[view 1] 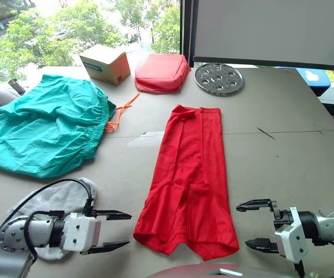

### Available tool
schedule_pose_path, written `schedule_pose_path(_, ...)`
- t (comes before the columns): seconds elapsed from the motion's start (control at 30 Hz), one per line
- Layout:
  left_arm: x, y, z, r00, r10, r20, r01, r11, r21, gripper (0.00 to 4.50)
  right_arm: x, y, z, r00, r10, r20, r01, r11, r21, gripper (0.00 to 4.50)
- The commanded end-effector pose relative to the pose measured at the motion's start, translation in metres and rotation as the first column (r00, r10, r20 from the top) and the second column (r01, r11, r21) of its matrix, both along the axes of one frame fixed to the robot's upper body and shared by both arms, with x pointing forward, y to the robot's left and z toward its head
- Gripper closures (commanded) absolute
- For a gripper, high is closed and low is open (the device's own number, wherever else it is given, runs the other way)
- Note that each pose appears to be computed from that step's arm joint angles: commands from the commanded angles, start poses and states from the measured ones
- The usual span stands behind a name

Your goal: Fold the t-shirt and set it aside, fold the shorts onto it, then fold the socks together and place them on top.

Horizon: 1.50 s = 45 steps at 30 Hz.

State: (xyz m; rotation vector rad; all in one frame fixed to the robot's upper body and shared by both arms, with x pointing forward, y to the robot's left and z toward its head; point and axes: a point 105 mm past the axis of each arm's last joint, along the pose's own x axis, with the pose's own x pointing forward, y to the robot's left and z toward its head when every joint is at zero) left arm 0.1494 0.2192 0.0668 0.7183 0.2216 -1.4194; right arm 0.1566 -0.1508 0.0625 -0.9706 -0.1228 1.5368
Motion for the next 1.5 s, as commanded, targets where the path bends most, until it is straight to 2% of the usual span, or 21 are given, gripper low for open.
schedule_pose_path(0.03, 0.0, -0.002, -0.002, 0.996, -0.065, 0.058, 0.063, 0.998, 0.025, 1.7, -0.005, 0.005, 0.001, 0.998, 0.026, 0.054, -0.027, 1.0, 0.009, 0.06)
schedule_pose_path(0.37, 0.021, -0.012, -0.002, 0.969, -0.113, 0.218, 0.113, 0.993, 0.011, 1.7, -0.002, 0.022, 0.0, 0.988, 0.012, 0.156, -0.018, 0.999, 0.038, 0.06)
schedule_pose_path(0.67, 0.023, -0.026, 0.002, 0.958, -0.149, 0.245, 0.168, 0.984, -0.059, 1.7, 0.001, 0.032, 0.0, 0.979, -0.004, 0.203, -0.01, 0.998, 0.069, 0.06)
schedule_pose_path(0.93, 0.017, -0.034, 0.0, 0.965, -0.124, 0.232, 0.154, 0.981, -0.116, 1.7, -0.006, 0.033, 0.0, 0.973, -0.01, 0.232, -0.009, 0.997, 0.078, 0.06)
schedule_pose_path(1.2, 0.019, -0.036, -0.005, 0.959, -0.139, 0.248, 0.168, 0.981, -0.098, 1.7, -0.018, 0.038, -0.004, 0.971, 0.097, 0.22, -0.104, 0.994, 0.019, 0.06)
schedule_pose_path(1.37, 0.017, -0.038, -0.001, 0.929, -0.176, 0.326, 0.217, 0.972, -0.094, 1.7, -0.015, 0.041, -0.005, 0.968, 0.099, 0.229, -0.105, 0.994, 0.012, 0.06)
schedule_pose_path(1.5, 0.012, -0.033, -0.001, 0.896, -0.232, 0.379, 0.268, 0.962, -0.045, 1.7, -0.017, 0.043, -0.005, 0.968, 0.113, 0.226, -0.12, 0.993, 0.013, 0.06)
